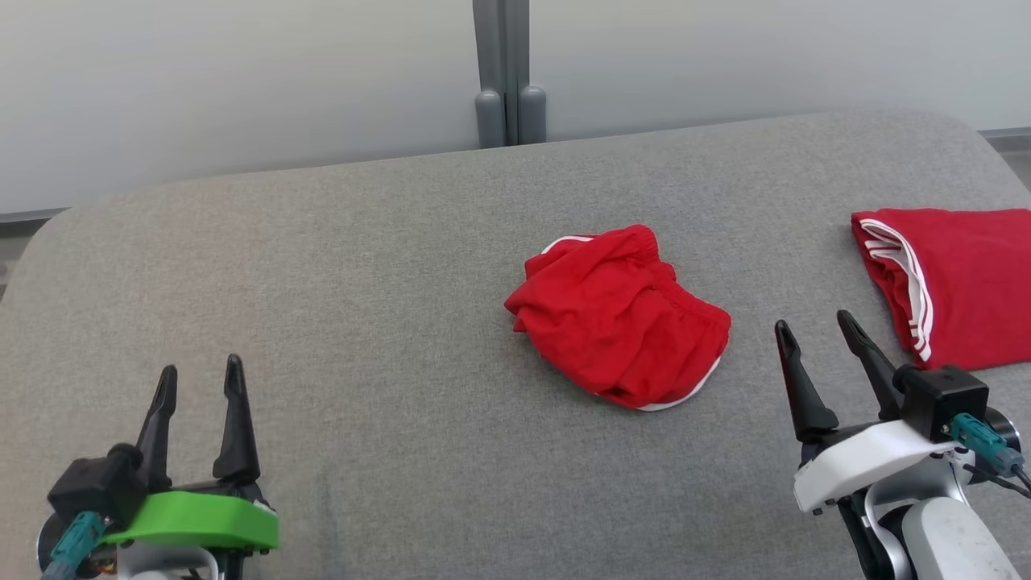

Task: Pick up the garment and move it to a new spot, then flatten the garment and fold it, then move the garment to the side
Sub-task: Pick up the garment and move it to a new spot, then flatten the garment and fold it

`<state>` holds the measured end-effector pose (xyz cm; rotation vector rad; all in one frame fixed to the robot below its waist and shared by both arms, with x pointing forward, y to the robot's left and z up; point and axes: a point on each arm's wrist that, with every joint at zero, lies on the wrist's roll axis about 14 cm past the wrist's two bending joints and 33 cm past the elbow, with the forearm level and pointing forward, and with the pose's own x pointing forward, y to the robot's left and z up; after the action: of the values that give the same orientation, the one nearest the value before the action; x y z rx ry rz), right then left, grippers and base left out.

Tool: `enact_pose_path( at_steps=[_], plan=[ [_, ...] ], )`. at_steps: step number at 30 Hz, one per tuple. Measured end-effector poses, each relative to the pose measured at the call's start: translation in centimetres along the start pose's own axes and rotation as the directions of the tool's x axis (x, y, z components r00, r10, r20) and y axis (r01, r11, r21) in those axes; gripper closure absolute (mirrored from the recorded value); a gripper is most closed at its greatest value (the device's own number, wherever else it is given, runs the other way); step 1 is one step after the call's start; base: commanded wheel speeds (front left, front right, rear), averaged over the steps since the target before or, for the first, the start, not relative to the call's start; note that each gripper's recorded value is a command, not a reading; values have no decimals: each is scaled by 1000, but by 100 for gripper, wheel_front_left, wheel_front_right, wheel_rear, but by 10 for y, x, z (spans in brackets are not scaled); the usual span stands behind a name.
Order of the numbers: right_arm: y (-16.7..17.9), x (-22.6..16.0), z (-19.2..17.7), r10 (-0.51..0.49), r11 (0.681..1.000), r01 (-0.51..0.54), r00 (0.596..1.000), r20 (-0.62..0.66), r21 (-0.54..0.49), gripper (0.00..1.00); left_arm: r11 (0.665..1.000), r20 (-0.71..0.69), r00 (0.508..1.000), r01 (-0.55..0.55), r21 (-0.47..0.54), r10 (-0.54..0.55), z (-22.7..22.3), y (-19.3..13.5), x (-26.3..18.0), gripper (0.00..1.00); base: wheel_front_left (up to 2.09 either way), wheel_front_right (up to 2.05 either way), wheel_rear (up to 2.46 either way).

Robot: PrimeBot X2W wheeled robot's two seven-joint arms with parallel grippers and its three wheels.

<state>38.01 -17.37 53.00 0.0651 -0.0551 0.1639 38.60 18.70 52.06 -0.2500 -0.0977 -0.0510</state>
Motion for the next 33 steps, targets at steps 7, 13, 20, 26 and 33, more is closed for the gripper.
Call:
enact_pose_path(
  at_steps=[7, 13, 20, 26, 33],
  plan=[
    [-5, -7, -17, -27, 999, 28, 999, -37, 18, 0, 998, -33, 998, -54, 13, 54, -11, 15, -24, 0, 0, 0, 0],
    [-7, -9, -27, -39, 999, 41, 998, -56, 27, 0, 999, -70, 997, -38, 13, 38, -23, 14, -28, 0, 0, 0, 0],
    [-9, -8, -26, -43, 999, 44, 998, -52, 25, 0, 1000, -57, 998, -19, 12, 20, -20, 9, -21, 0, 0, 0, 0],
    [-8, -7, -23, -39, 999, 40, 998, -46, 22, 0, 1000, -58, 998, -10, 2, 10, -22, 4, -19, 0, 0, 0, 0],
    [-7, -7, -23, -34, 999, 35, 998, -46, 20, 0, 1000, -55, 998, -6, 0, 6, -22, 2, -17, 0, 0, 0, 0]
  ],
)
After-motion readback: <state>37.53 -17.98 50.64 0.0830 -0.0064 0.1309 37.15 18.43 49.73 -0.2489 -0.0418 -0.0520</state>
